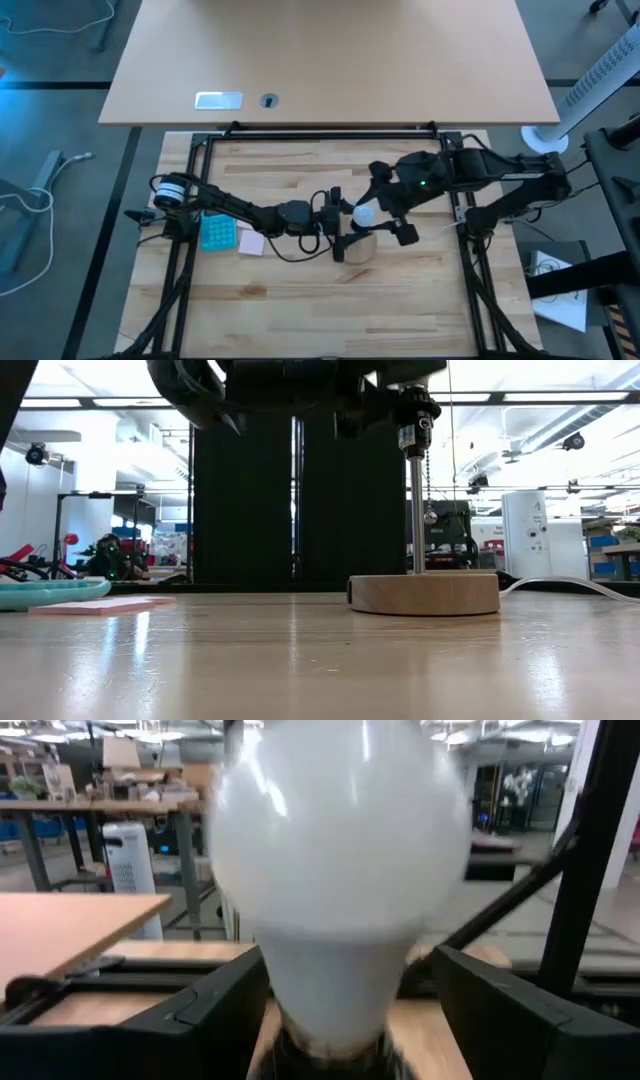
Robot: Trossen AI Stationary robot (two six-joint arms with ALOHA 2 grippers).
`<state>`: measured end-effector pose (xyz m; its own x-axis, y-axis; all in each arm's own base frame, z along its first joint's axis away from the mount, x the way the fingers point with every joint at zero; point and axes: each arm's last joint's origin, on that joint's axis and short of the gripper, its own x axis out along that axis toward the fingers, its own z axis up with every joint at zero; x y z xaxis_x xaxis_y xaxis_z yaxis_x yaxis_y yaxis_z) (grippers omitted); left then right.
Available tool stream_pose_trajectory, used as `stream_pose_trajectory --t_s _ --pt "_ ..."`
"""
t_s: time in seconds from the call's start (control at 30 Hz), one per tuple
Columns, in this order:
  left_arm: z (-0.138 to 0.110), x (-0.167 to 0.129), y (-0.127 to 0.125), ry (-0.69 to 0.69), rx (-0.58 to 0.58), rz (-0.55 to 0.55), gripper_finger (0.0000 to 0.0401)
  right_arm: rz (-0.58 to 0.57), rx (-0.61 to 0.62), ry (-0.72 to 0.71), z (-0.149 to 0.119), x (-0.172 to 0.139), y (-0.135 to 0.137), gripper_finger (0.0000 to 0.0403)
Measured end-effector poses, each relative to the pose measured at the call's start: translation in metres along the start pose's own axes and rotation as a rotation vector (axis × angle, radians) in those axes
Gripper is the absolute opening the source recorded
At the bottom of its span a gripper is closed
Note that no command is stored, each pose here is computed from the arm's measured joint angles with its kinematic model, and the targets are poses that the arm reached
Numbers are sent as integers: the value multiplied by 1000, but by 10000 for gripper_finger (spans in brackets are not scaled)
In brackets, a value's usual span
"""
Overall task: Screw lightbulb
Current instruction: Insert the lightbulb into the lamp
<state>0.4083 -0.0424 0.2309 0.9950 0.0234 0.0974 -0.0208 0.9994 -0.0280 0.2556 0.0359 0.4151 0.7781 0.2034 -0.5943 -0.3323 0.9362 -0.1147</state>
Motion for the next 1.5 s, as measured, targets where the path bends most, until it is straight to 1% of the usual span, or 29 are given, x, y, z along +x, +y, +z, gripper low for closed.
stream_pose_trajectory --t_s 0.17,0.3,0.4,0.57,0.73,0.93,1.07,1.17,1.33,1.5 --pt "-2 0 0 12 8 0 257 -12 13 34 -4 1 -4 278" --pt "0 0 0 2 16 0 251 -17 17 27 -4 -2 -4 278" --pt "-1 0 0 12 21 -6 251 -19 24 18 -4 -6 -4 285" --pt "-2 0 0 17 60 -15 251 -20 47 14 -3 -7 -3 300" --pt "-2 0 0 27 66 -8 251 -19 66 16 -4 -8 -3 311" --pt "-4 0 0 62 68 5 251 -4 75 96 -11 2 -3 312" --pt "-4 0 0 67 68 10 251 -31 58 99 -10 3 -4 310" --pt "-4 0 0 67 69 11 251 -76 48 112 -11 1 -5 310" --pt "-4 0 0 66 69 11 251 -46 55 133 -14 3 -5 305" --pt "-4 0 0 67 71 11 251 -26 59 173 -16 14 -6 293"
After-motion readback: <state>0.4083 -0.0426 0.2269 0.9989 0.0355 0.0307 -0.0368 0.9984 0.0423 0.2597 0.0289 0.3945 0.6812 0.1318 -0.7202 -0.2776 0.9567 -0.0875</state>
